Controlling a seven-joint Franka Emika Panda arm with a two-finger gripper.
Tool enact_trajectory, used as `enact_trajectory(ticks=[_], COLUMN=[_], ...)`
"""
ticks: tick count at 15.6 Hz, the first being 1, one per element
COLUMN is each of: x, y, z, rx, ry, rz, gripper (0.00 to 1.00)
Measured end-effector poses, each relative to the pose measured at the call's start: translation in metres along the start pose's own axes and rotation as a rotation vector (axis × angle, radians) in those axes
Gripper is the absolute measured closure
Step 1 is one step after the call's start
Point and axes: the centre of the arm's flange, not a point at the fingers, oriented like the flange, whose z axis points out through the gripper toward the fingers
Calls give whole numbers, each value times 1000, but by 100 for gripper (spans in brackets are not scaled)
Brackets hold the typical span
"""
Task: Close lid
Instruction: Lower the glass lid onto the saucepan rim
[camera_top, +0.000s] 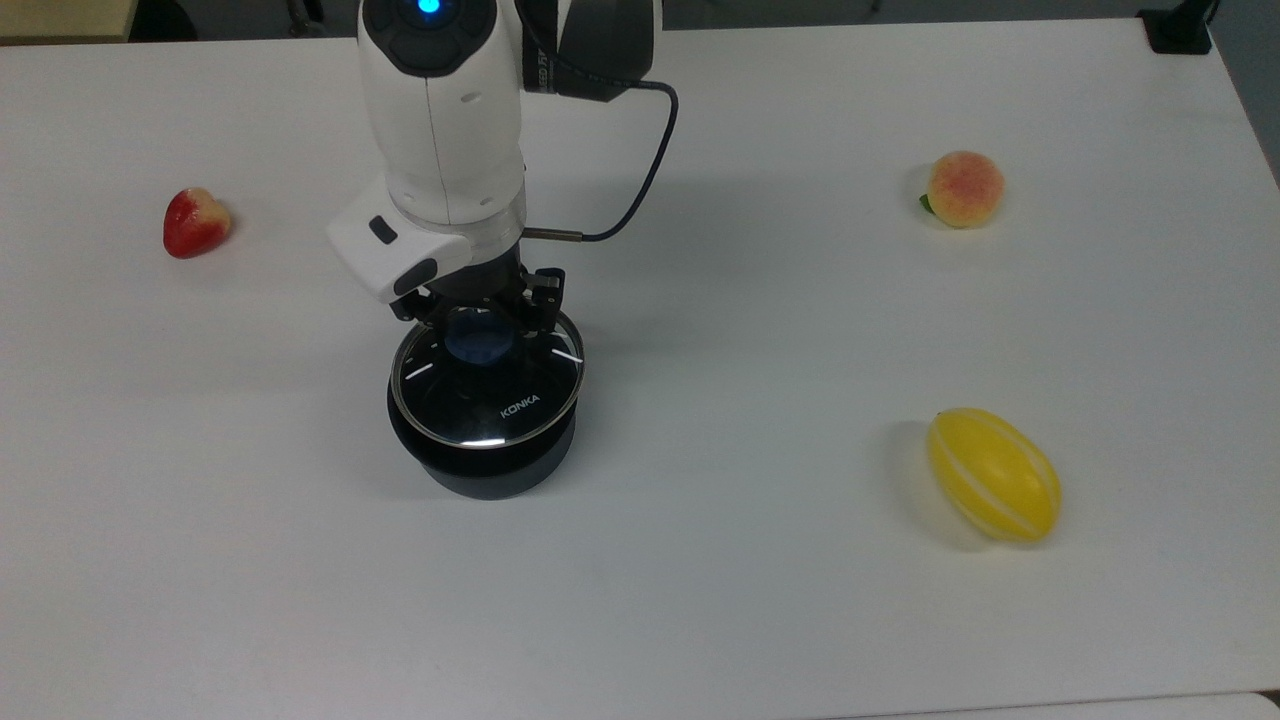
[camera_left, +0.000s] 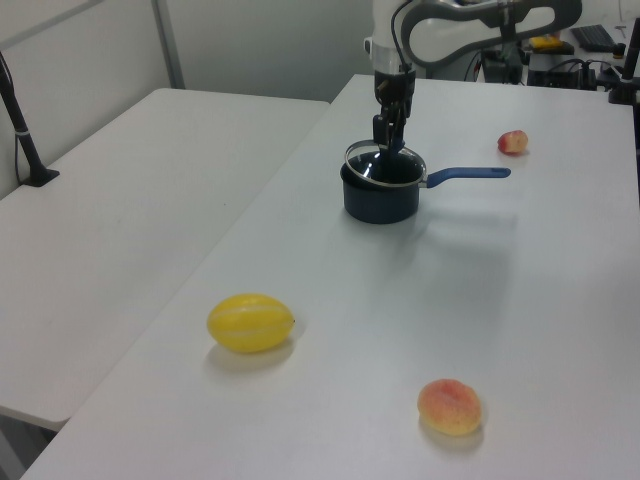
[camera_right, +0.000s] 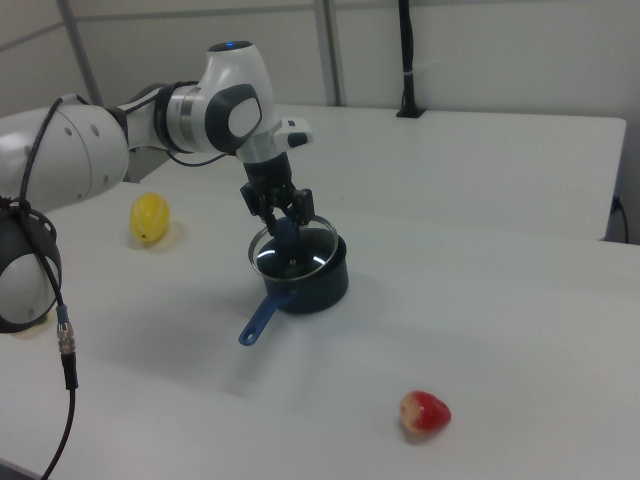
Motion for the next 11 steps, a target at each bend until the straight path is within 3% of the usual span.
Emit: enact_trajectory(ticks=[11], x=[3], y=[0], z=[7], rx=[-19], ry=[9], rz=[-8], gripper=[34])
